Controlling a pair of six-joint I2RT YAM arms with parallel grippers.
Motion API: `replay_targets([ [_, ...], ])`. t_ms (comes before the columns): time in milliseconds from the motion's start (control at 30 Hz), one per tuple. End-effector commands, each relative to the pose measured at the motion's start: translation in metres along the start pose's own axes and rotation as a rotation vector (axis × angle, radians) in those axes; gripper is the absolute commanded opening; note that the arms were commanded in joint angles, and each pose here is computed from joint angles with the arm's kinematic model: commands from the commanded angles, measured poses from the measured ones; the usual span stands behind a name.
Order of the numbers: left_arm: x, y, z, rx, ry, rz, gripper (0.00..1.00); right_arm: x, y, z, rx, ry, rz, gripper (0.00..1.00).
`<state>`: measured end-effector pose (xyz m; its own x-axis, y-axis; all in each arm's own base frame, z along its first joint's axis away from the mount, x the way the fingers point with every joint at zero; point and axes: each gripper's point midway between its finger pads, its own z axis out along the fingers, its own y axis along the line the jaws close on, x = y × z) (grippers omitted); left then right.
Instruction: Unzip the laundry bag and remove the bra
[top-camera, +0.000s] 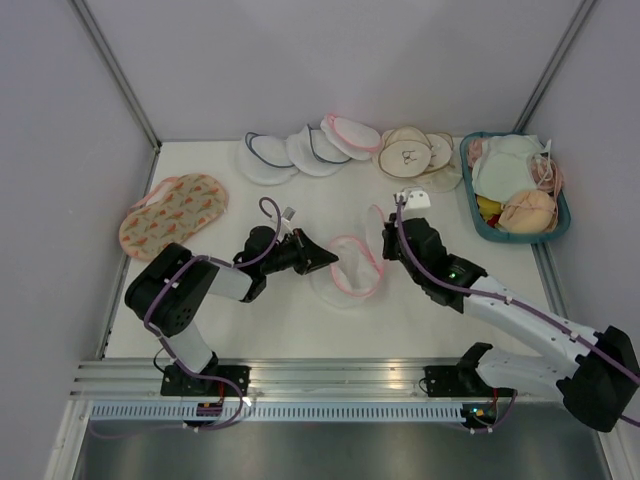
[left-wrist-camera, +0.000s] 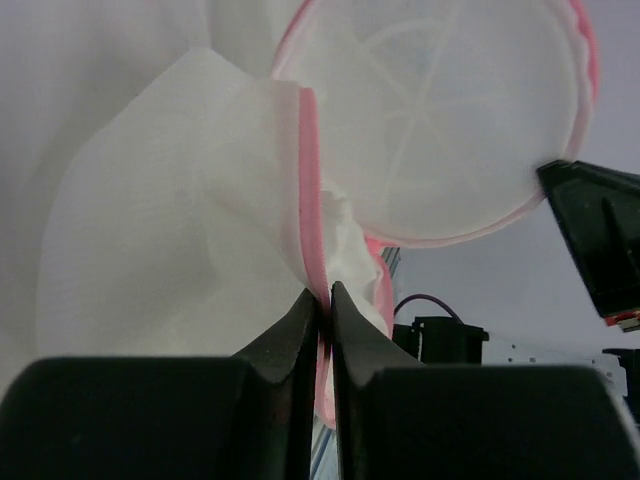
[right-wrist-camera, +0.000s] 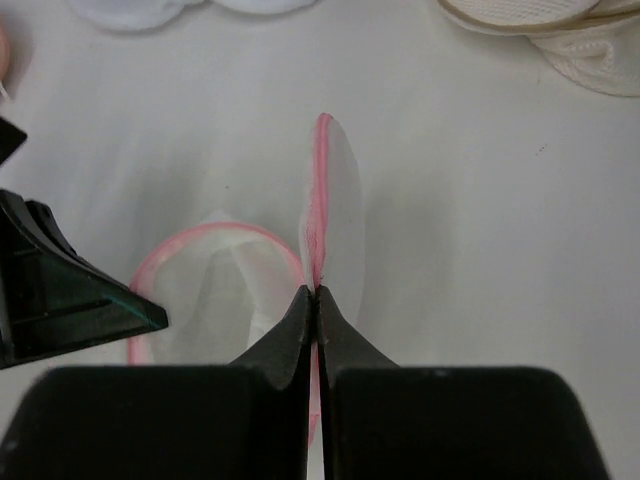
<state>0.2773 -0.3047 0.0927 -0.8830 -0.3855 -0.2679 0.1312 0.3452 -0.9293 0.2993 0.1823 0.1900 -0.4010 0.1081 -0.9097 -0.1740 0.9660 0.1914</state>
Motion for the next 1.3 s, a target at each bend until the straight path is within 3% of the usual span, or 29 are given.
replay_targets([
  [0,-0.011,-0.046,-0.002,0.169,-0.009,0.039,0.14,0.029,0.017,-0.002,0.005,0.125,-0.257,0.01],
  [233,-0.007,-0.026,-0.006,0.095,-0.016,-0.013,0.13,0.069,0.091,-0.001,-0.153,0.209,-0.489,0.00],
  [300,-0.007,-0.018,-0.009,0.067,-0.032,-0.037,0.17,0.080,0.102,-0.002,-0.179,0.227,-0.530,0.00],
  [333,-0.008,-0.019,-0.012,0.065,-0.043,-0.041,0.24,0.080,0.105,-0.002,-0.177,0.225,-0.542,0.01],
  [367,-0.010,-0.017,-0.015,0.059,-0.053,-0.045,0.47,0.086,0.107,-0.001,-0.177,0.237,-0.561,0.00],
  [400,-0.009,-0.010,-0.018,0.031,-0.071,-0.061,0.56,0.089,0.111,-0.004,-0.189,0.239,-0.576,0.00],
  [433,-0.012,-0.016,-0.022,0.036,-0.091,-0.054,0.77,0.090,0.111,-0.003,-0.185,0.238,-0.579,0.00],
  [567,-0.016,-0.012,-0.038,-0.018,-0.161,-0.060,0.99,0.087,0.111,-0.004,-0.183,0.220,-0.572,0.01],
  [867,-0.022,-0.007,-0.053,-0.081,-0.238,-0.077,0.99,0.093,0.124,-0.014,-0.290,0.221,-0.574,0.00],
  [1033,-0.020,-0.004,-0.049,-0.092,-0.216,-0.093,0.99,0.101,0.155,-0.034,-0.508,0.232,-0.551,0.02],
  [1067,-0.019,-0.003,-0.049,-0.094,-0.215,-0.096,0.99,0.104,0.159,-0.039,-0.551,0.252,-0.553,0.17],
  [1167,-0.019,-0.001,-0.051,-0.103,-0.221,-0.104,0.99,0.108,0.182,-0.064,-0.728,0.299,-0.513,0.51],
  [1233,-0.019,0.000,-0.054,-0.113,-0.232,-0.108,0.99,0.110,0.190,-0.079,-0.817,0.324,-0.489,0.63],
  [1267,-0.020,-0.002,-0.056,-0.108,-0.241,-0.101,0.99,0.108,0.192,-0.086,-0.846,0.322,-0.482,0.75],
])
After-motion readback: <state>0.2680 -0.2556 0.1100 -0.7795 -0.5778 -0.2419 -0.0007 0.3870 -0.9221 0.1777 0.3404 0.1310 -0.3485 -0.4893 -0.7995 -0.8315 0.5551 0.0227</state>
